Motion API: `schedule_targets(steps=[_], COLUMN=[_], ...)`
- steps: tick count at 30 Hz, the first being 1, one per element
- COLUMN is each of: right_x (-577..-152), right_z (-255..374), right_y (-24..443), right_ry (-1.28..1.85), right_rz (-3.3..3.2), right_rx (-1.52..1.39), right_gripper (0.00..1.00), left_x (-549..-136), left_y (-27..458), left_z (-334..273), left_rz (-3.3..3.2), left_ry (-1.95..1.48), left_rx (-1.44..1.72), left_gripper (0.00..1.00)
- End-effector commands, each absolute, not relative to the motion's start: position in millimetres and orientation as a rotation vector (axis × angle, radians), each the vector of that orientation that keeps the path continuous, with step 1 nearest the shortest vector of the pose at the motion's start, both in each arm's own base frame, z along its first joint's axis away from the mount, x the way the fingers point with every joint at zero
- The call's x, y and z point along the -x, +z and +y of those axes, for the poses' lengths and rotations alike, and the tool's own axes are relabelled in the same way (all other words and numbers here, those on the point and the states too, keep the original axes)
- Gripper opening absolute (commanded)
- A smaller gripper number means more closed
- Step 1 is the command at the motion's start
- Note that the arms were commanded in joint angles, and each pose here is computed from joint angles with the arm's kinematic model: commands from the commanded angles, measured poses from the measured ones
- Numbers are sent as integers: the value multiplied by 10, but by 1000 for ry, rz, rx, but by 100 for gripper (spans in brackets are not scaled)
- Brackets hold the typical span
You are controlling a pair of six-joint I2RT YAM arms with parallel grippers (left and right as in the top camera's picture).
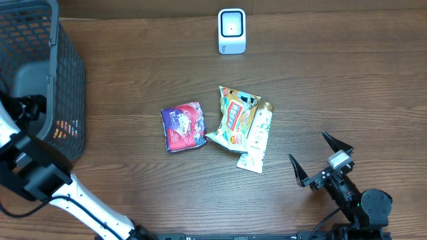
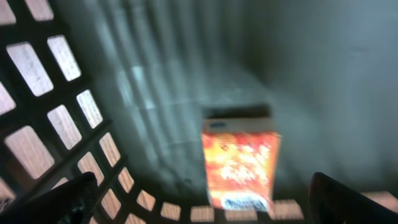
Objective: Scan the item barcode
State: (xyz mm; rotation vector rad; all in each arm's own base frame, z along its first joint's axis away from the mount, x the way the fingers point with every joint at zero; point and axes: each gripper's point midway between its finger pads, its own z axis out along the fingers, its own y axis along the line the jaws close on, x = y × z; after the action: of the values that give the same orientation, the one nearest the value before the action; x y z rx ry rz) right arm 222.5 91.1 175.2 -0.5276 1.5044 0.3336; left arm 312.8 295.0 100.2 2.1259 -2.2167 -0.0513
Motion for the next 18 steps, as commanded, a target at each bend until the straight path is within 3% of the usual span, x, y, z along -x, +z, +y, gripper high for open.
schedule_targets(steps=[1,18], right_x=[-2230,-2230], right_z=[910,910], right_y=[1716,1716], right_ry=[340,340], right_rz=[1511,1511], right_rx=[520,520], right_gripper=[100,100], left_x=[-3043,-3164], left_y=[904,363], left_z=[2927,2799], left_rz=[-2103,-2110], left_ry=[-269,-299], left_rx=[-2176,-2183], left_gripper=[100,100])
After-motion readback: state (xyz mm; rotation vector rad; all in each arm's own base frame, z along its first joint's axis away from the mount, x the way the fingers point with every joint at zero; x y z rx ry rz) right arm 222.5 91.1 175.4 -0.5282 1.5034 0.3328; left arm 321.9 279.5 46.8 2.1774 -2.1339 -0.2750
